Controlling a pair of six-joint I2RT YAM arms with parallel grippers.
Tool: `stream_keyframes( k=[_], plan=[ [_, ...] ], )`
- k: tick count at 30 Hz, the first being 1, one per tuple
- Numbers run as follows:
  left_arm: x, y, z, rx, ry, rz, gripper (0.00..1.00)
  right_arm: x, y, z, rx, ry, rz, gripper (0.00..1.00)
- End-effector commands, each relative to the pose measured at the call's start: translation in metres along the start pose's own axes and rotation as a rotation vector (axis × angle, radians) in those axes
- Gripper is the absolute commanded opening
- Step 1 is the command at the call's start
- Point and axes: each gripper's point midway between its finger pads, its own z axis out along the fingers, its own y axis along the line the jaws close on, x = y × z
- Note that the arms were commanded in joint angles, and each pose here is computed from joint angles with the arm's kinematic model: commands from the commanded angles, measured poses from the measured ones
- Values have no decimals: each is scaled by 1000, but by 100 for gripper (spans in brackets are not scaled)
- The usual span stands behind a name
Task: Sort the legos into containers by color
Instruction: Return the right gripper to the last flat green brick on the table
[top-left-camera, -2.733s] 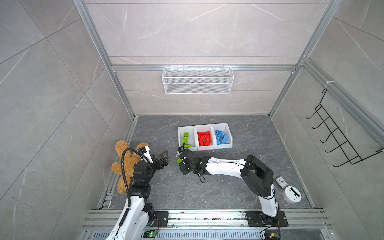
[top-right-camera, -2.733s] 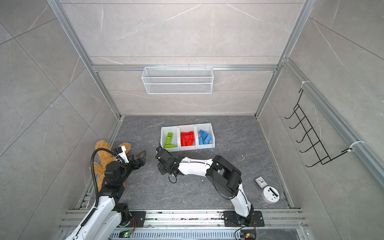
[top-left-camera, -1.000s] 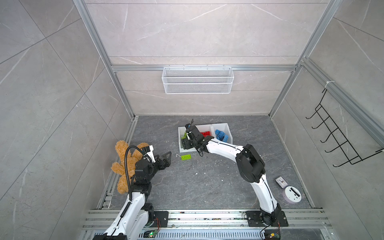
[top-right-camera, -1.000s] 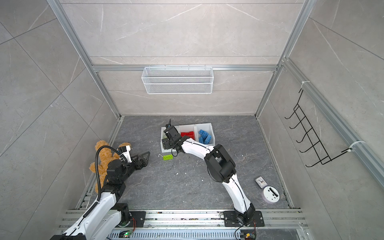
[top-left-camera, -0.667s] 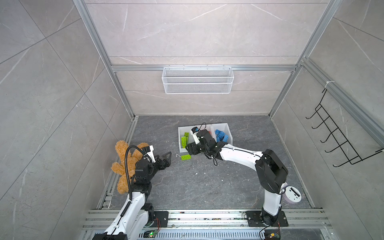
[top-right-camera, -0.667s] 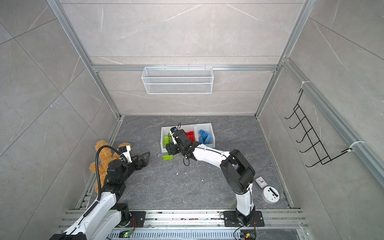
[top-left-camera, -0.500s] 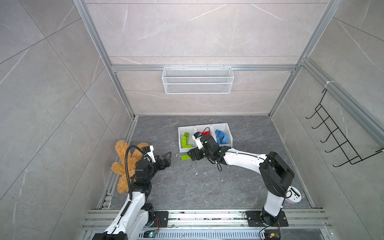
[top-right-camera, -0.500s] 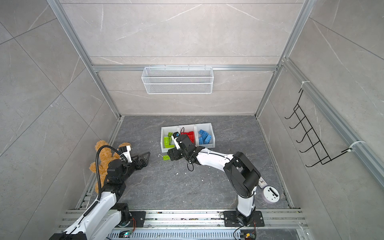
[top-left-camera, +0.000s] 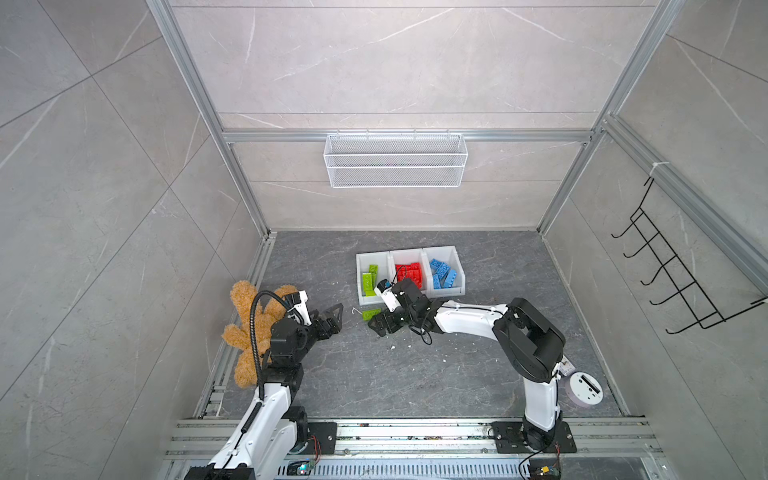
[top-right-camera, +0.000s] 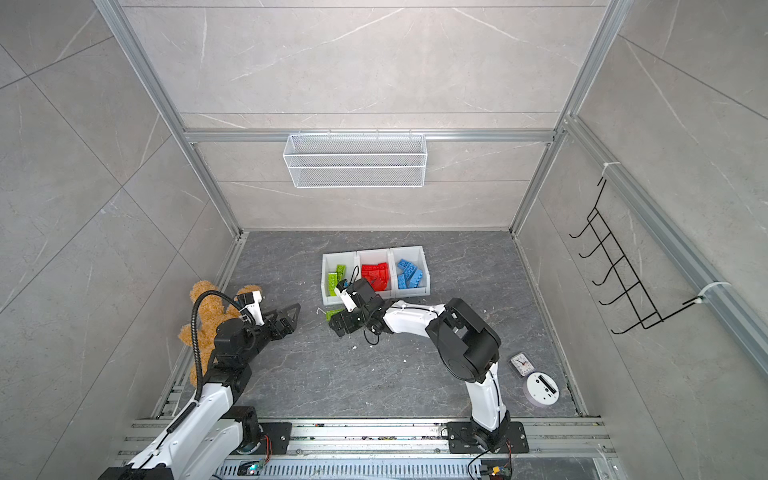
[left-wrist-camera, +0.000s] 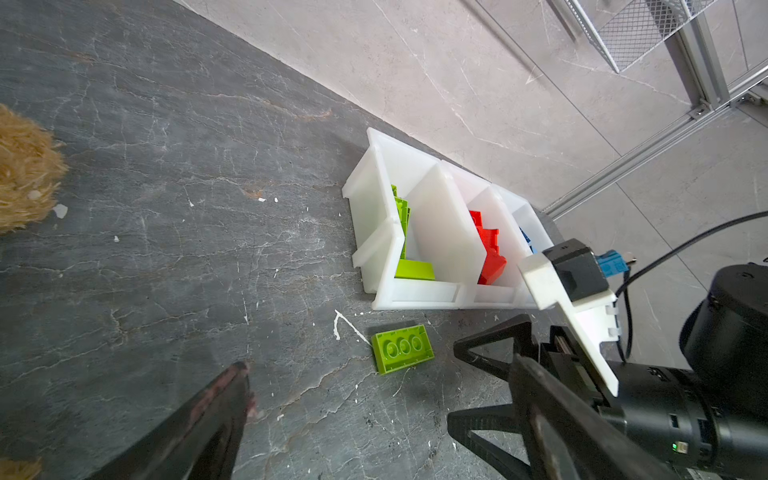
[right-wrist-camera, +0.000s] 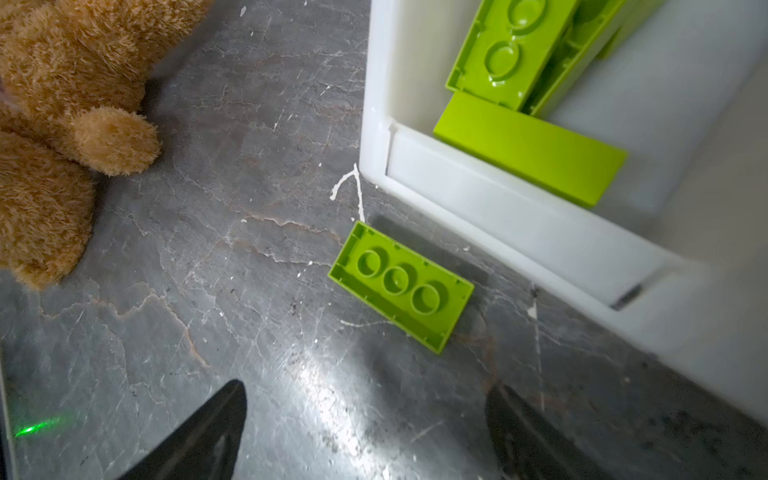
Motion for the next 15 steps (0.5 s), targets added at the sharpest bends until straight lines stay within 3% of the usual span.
stream_keyframes(
  k=[1, 15],
  plan=[
    [-20, -13, -2, 42, -59, 49, 99, -10, 2, 8, -10, -6, -23, 93],
    [-21, -15, -4, 50, -70, 65, 99, -15, -3, 29, 11, 29, -24, 96]
  ],
)
